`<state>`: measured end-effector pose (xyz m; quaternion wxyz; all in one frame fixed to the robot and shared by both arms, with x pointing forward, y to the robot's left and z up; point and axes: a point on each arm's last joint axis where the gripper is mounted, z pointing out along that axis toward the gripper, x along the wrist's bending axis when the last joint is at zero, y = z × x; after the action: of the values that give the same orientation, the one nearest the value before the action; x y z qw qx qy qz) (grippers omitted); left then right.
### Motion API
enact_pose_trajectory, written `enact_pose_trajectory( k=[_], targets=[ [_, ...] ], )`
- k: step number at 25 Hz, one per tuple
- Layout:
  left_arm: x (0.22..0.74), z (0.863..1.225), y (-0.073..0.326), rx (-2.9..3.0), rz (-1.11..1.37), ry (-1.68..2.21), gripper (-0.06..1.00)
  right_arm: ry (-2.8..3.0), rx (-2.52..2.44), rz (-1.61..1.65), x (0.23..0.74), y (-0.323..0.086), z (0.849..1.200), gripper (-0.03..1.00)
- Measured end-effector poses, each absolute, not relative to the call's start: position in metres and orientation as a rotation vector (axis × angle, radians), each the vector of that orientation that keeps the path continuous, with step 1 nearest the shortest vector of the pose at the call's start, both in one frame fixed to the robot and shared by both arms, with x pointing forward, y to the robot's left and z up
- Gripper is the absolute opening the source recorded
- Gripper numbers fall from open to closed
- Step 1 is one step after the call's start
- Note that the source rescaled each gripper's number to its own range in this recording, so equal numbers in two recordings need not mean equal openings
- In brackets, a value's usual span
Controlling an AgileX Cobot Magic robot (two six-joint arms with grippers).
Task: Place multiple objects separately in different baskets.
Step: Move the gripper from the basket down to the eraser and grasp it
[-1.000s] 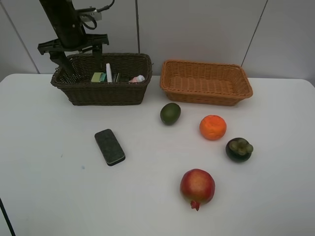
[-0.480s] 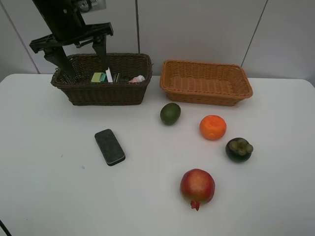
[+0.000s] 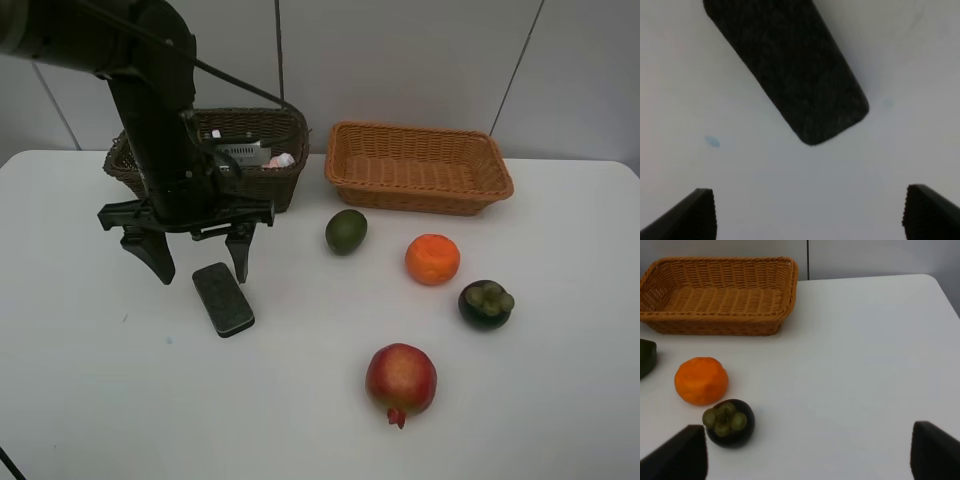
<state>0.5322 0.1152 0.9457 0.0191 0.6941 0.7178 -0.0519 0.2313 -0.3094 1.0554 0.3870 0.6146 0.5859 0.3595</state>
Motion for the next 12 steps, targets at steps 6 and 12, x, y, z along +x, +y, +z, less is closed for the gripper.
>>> enact_pose_trajectory(
  k=[6,12],
  targets=[
    [0.530,0.917,0.123,1.925,-0.035,2.270,0.90,1.491,1.564,0.915,0.231,-0.309,1.055,0.71],
    [0.537,0.909,0.121,1.708,-0.001,2.275,0.90,1.491,1.564,0.915,0.231,-0.309,1.055,0.71]
  ],
)
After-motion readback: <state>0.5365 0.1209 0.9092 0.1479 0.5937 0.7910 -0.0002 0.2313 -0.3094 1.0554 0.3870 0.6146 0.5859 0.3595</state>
